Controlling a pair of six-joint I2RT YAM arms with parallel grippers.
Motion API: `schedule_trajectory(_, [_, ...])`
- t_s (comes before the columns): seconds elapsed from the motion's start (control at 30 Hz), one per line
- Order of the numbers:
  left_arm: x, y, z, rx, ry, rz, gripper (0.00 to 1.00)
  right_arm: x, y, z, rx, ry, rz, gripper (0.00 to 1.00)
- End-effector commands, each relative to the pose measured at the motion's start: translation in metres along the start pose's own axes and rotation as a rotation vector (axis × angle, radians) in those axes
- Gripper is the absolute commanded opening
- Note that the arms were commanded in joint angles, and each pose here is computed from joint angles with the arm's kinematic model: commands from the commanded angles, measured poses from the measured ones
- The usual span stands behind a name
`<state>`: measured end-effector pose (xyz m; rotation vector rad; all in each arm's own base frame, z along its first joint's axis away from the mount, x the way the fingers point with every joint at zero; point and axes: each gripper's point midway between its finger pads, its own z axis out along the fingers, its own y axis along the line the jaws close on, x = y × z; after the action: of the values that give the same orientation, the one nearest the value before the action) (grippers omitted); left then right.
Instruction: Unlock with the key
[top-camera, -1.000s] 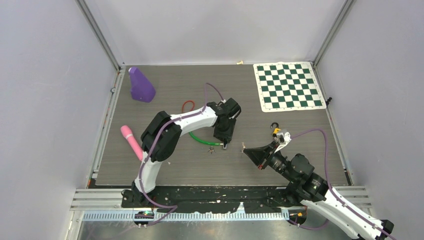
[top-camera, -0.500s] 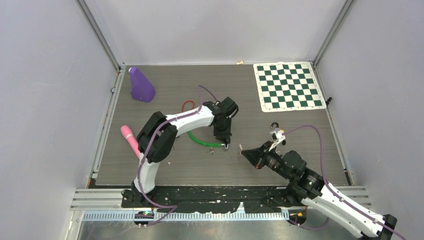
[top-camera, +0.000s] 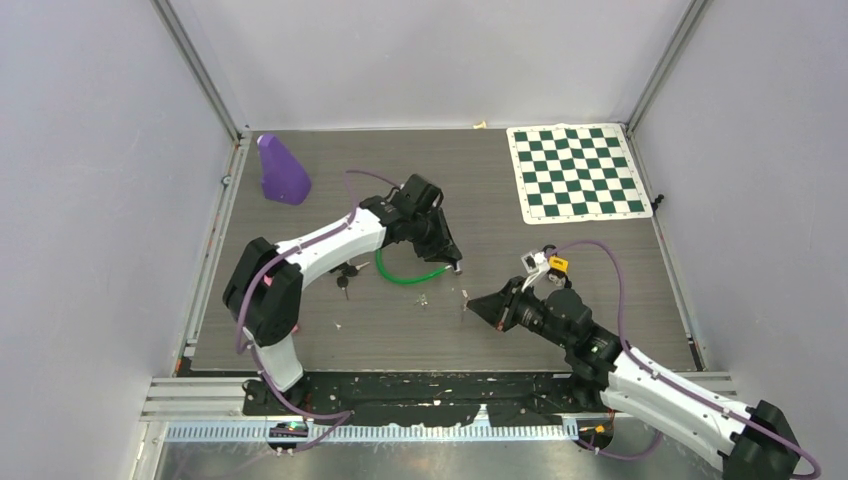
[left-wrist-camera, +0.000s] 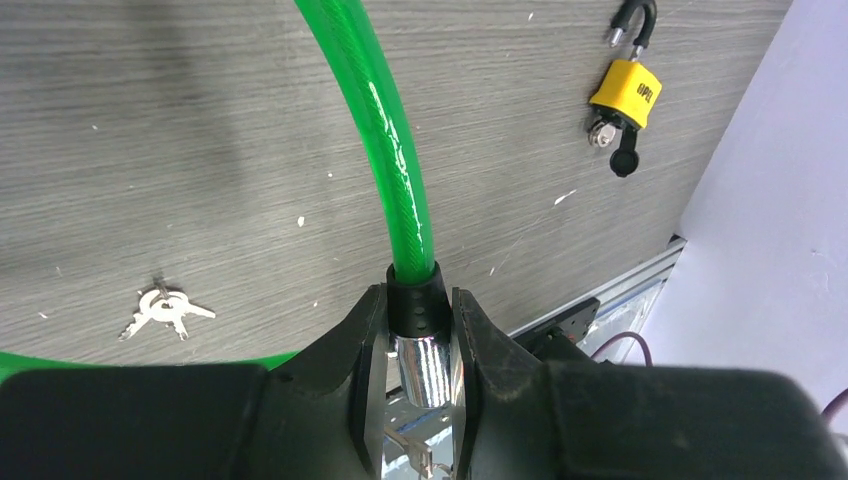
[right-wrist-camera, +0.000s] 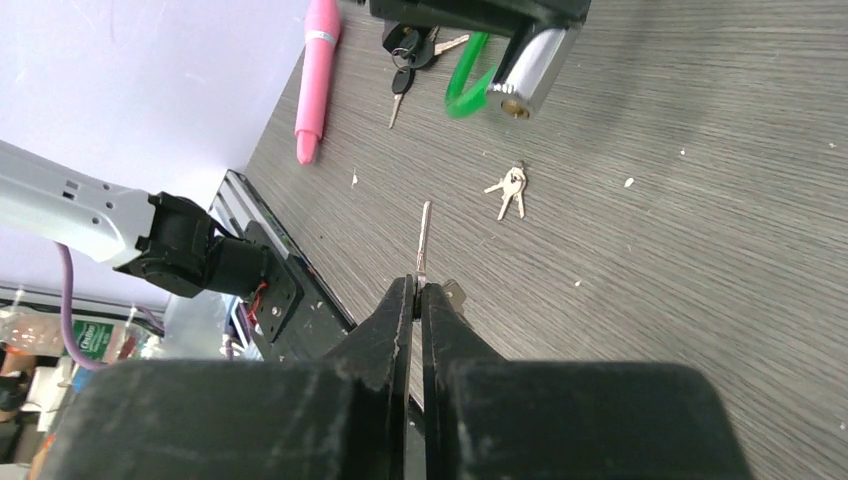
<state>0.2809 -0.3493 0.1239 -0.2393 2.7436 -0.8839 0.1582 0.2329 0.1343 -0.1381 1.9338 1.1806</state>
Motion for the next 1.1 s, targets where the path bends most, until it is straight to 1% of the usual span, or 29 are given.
schedule_trajectory(0.0, [-0.002, -0.027, -0.016, 0.112, -0.023, -0.004, 0.0, -0.026, 0.032, 0.006, -0.165, -0.065, 0.044, 0.05])
schedule_trajectory(0.1, [0.0, -0.03, -0.017, 0.131, -0.01, -0.005, 0.0, -0.027, 0.026, 0.012, -0.155, -0.038, 0.067, 0.05])
schedule_trajectory(0.2, [0.002, -0.03, -0.017, 0.138, -0.007, -0.01, 0.0, -0.033, 0.022, 0.016, -0.16, -0.039, 0.102, 0.05])
schedule_trajectory(0.33, [0.003, -0.032, -0.018, 0.157, -0.004, -0.018, 0.0, -0.027, 0.011, 0.022, -0.13, -0.01, 0.126, 0.05])
schedule_trajectory(0.43, [0.003, -0.034, -0.018, 0.166, 0.002, -0.02, 0.0, -0.028, 0.008, 0.022, -0.134, -0.027, 0.145, 0.05])
schedule_trajectory(0.63, [0.004, -0.036, -0.02, 0.181, 0.003, -0.022, 0.0, -0.026, -0.006, 0.024, -0.08, -0.039, 0.166, 0.05])
schedule_trajectory(0.87, [0.005, -0.036, -0.021, 0.181, 0.003, -0.022, 0.0, -0.021, -0.022, 0.026, -0.02, -0.026, 0.202, 0.05])
schedule_trajectory(1.07, [0.005, -0.037, -0.021, 0.186, 0.004, -0.019, 0.0, -0.02, -0.026, 0.027, -0.01, -0.037, 0.215, 0.05])
